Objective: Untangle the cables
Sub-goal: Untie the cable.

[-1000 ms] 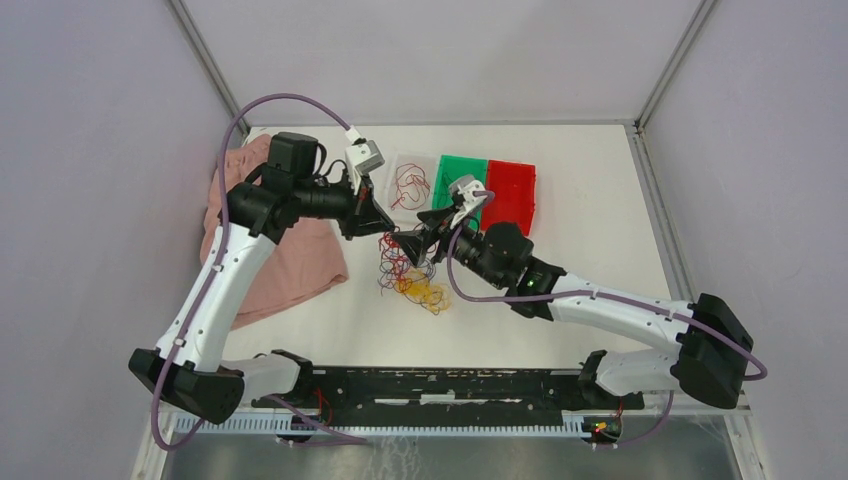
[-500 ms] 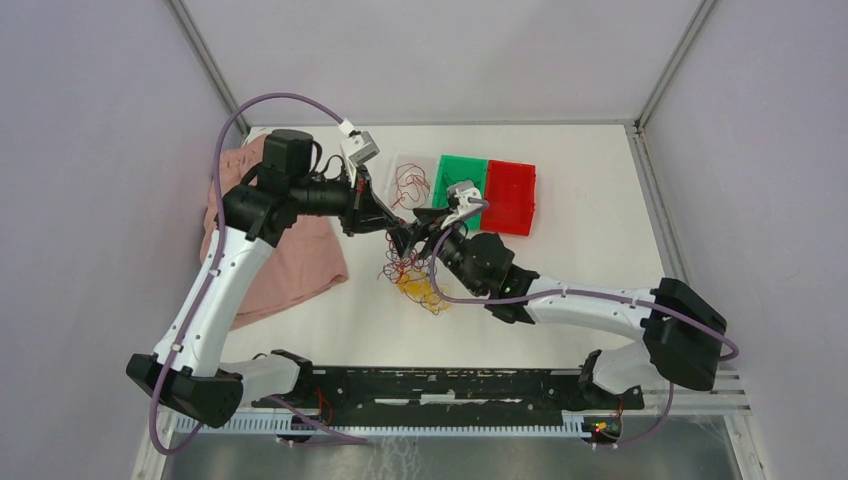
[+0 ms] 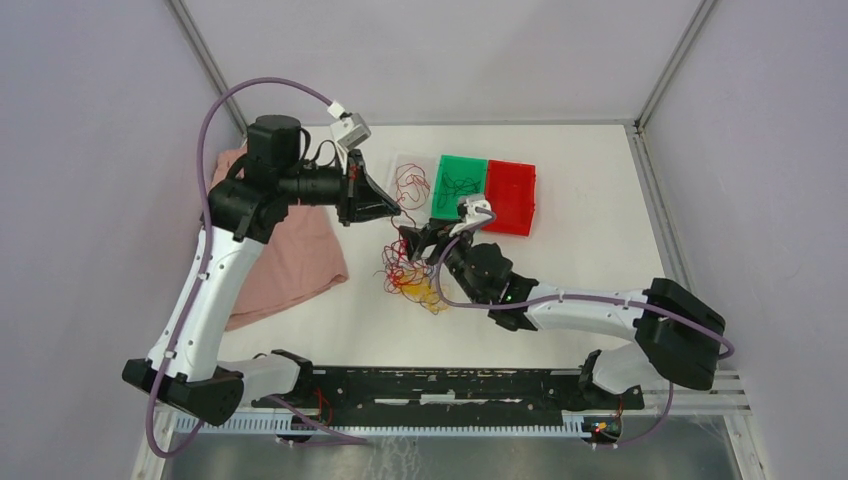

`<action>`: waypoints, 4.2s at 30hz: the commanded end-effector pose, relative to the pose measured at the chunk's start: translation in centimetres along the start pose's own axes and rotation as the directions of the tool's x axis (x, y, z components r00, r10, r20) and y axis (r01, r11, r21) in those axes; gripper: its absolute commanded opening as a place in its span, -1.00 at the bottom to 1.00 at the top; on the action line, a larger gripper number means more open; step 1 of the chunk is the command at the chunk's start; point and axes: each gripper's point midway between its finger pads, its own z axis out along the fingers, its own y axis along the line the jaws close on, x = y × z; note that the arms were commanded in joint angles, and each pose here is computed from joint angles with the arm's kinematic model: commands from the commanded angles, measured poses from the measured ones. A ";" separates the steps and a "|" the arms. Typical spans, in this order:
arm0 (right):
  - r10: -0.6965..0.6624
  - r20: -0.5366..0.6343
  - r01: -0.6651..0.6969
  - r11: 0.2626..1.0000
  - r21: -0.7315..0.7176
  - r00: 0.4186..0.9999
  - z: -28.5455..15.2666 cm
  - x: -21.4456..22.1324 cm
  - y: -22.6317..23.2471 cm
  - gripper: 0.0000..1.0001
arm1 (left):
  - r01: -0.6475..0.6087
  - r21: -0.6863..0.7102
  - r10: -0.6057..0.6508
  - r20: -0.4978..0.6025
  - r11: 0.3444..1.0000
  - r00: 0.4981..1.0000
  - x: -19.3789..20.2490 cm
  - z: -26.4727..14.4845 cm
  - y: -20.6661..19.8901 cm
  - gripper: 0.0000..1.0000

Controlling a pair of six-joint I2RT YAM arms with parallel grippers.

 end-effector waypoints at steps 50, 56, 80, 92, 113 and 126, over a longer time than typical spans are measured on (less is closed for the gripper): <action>-0.062 -0.103 0.080 0.981 0.177 0.993 -5.0 0.4 -6.2 0.40 | -0.277 0.003 0.230 -0.565 0.961 0.792 27.2 0.8 6.8 0.57; -0.070 -0.106 0.089 0.979 0.182 0.992 -4.8 0.4 -6.2 0.40 | -0.320 -0.077 0.212 -0.604 0.944 0.769 27.8 2.8 8.3 0.71; -0.068 -0.118 0.090 0.976 0.199 0.991 -4.8 1.3 -6.7 0.40 | -0.520 -0.211 0.249 -0.693 0.828 0.677 29.5 1.3 11.6 -0.12; -0.067 -0.105 0.088 0.974 0.209 0.992 -5.4 0.8 -7.1 0.39 | -0.466 -0.135 0.241 -0.713 0.874 0.658 31.8 1.2 10.3 -0.41; -0.087 -0.057 0.082 0.994 -0.078 0.995 -4.0 -3.2 -0.1 0.64 | -0.888 -0.079 0.762 -0.482 0.453 0.432 9.2 -2.0 5.6 -0.94; -0.073 -0.024 0.054 0.892 -0.448 0.997 -5.8 -8.7 8.7 0.70 | -0.950 -0.304 0.942 -0.334 -0.073 0.035 -2.2 -4.1 1.6 -0.94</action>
